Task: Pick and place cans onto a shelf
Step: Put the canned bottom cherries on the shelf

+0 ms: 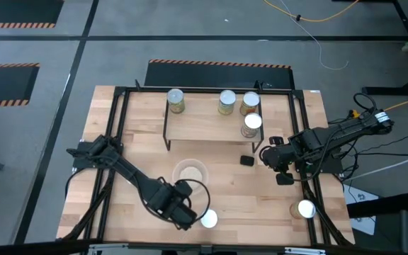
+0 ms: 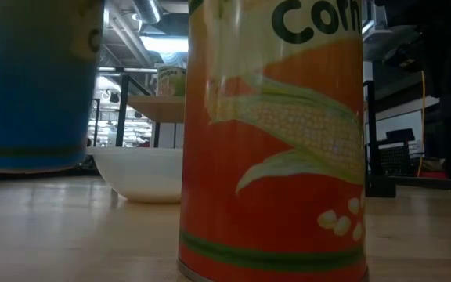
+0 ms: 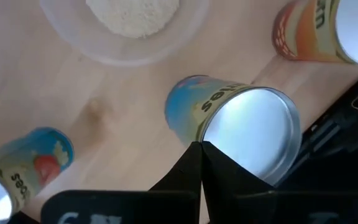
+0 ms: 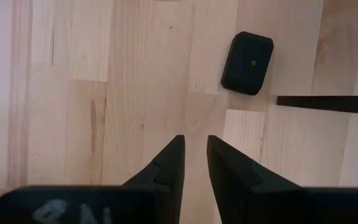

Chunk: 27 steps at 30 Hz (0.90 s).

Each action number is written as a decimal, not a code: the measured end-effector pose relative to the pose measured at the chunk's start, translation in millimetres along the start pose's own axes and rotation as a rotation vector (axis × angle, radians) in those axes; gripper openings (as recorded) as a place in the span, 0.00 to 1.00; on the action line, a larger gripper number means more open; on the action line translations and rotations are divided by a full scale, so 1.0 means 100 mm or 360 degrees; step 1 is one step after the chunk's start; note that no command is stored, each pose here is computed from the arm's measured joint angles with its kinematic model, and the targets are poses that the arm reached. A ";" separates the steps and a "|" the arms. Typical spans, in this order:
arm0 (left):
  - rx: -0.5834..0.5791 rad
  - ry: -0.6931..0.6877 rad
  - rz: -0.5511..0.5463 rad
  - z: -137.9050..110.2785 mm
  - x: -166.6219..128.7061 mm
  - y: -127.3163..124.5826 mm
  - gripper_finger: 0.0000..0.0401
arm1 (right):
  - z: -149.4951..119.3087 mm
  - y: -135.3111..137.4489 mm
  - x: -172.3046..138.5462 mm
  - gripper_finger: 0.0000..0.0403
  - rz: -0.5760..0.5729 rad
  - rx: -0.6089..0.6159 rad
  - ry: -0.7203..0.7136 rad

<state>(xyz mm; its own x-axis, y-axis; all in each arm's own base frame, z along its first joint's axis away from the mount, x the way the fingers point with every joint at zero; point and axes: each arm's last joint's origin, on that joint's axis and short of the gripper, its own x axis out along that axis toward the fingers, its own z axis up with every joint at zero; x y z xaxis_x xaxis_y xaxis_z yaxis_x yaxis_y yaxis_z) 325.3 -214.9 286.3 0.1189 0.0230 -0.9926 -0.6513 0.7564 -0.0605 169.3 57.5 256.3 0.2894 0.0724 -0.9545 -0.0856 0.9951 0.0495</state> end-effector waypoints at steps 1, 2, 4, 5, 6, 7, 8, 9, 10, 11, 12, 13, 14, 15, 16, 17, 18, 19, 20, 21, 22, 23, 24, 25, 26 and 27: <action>-0.0005 -0.0004 0.0000 0.03 0.00 0.01 0.00 | 0.00 0.00 0.00 0.18 0.0000 0.0000 -0.0001; -0.0009 -0.0012 0.0003 0.05 0.00 0.01 0.00 | 0.00 0.00 0.00 0.18 0.0000 0.0001 0.0000; -0.0019 -0.0018 0.0007 0.10 0.01 0.03 0.00 | 0.00 0.00 0.00 0.18 0.0000 0.0001 0.0000; -0.0026 -0.0019 0.0007 0.11 0.01 0.03 0.00 | 0.00 0.00 0.00 0.18 0.0000 0.0002 0.0000; -0.0033 -0.0020 0.0006 0.13 0.01 0.04 0.00 | 0.00 0.00 0.00 0.18 0.0000 0.0001 -0.0001; -0.0038 -0.0023 -0.0003 0.14 0.01 0.03 0.00 | 0.00 0.00 0.00 0.18 0.0000 0.0001 -0.0001; -0.0042 -0.0028 -0.0018 0.15 0.03 0.02 0.00 | 0.00 0.00 0.00 0.18 0.0001 0.0001 -0.0005; -0.0034 -0.0035 -0.0039 0.17 0.04 0.00 0.00 | 0.01 0.00 0.00 0.18 0.0003 0.0001 -0.0012; -0.0027 -0.0042 -0.0061 0.17 0.06 -0.03 0.00 | 0.01 0.00 0.00 0.18 0.0004 0.0000 -0.0017; -0.0026 -0.0049 -0.0083 0.18 0.06 -0.04 0.00 | 0.01 0.00 0.00 0.18 0.0004 -0.0001 -0.0017; -0.0028 -0.0061 -0.0100 0.18 0.06 -0.05 0.00 | 0.01 0.00 0.00 0.18 0.0004 -0.0008 -0.0017; -0.0031 -0.0077 -0.0113 0.19 0.06 -0.06 0.00 | 0.01 0.00 0.00 0.18 0.0005 -0.0021 -0.0019; -0.0032 -0.0095 -0.0122 0.19 0.07 -0.07 0.00 | 0.01 0.00 0.00 0.18 0.0005 -0.0031 -0.0022; -0.0033 -0.0105 -0.0117 0.20 0.08 -0.08 0.00 | 0.02 0.00 0.00 0.18 0.0007 -0.0040 -0.0029; -0.0033 -0.0106 -0.0109 0.20 0.08 -0.08 0.00 | 0.02 0.01 0.00 0.18 0.0008 -0.0048 -0.0033; -0.0033 -0.0106 -0.0107 0.19 0.08 -0.08 0.00 | 0.02 0.01 0.00 0.18 0.0009 -0.0060 -0.0037; -0.0034 -0.0108 -0.0110 0.20 0.08 -0.08 0.00 | 0.03 0.01 0.00 0.18 0.0010 -0.0070 -0.0043; -0.0034 -0.0110 -0.0109 0.20 0.09 -0.08 0.00 | 0.03 0.01 0.00 0.18 0.0012 -0.0077 -0.0052; -0.0034 -0.0111 -0.0108 0.20 0.11 -0.10 0.00 | 0.03 0.01 0.00 0.18 0.0013 -0.0079 -0.0058; -0.0035 -0.0114 -0.0110 0.20 0.13 -0.11 0.00 | 0.04 0.01 0.00 0.18 0.0013 -0.0078 -0.0059; -0.0034 -0.0114 -0.0107 0.20 0.15 -0.12 0.00 | 0.04 0.01 0.00 0.18 0.0013 -0.0078 -0.0058; -0.0034 -0.0114 -0.0107 0.20 0.15 -0.12 0.00 | 0.03 0.01 0.00 0.18 0.0013 -0.0078 -0.0058; -0.0035 -0.0119 -0.0115 0.21 0.15 -0.12 0.00 | 0.04 0.01 0.00 0.18 0.0013 -0.0078 -0.0058; -0.0037 -0.0125 -0.0125 0.21 0.17 -0.14 0.00 | 0.03 0.01 0.00 0.18 0.0013 -0.0078 -0.0058; -0.0037 -0.0136 -0.0125 0.22 0.19 -0.16 0.00 | 0.04 0.01 0.00 0.18 0.0013 -0.0078 -0.0058; -0.0036 -0.0132 -0.0111 0.22 0.22 -0.16 0.00 | 0.03 0.01 0.00 0.18 0.0013 -0.0079 -0.0057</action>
<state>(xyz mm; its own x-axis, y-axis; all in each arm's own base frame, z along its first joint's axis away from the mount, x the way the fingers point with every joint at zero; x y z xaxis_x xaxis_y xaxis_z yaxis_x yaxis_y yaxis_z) 354.6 -212.6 267.8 0.2254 0.0254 -0.9739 -0.6557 0.7434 -0.1323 172.6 58.6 257.4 0.3226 0.0838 -0.9428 -0.1348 0.9900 0.0419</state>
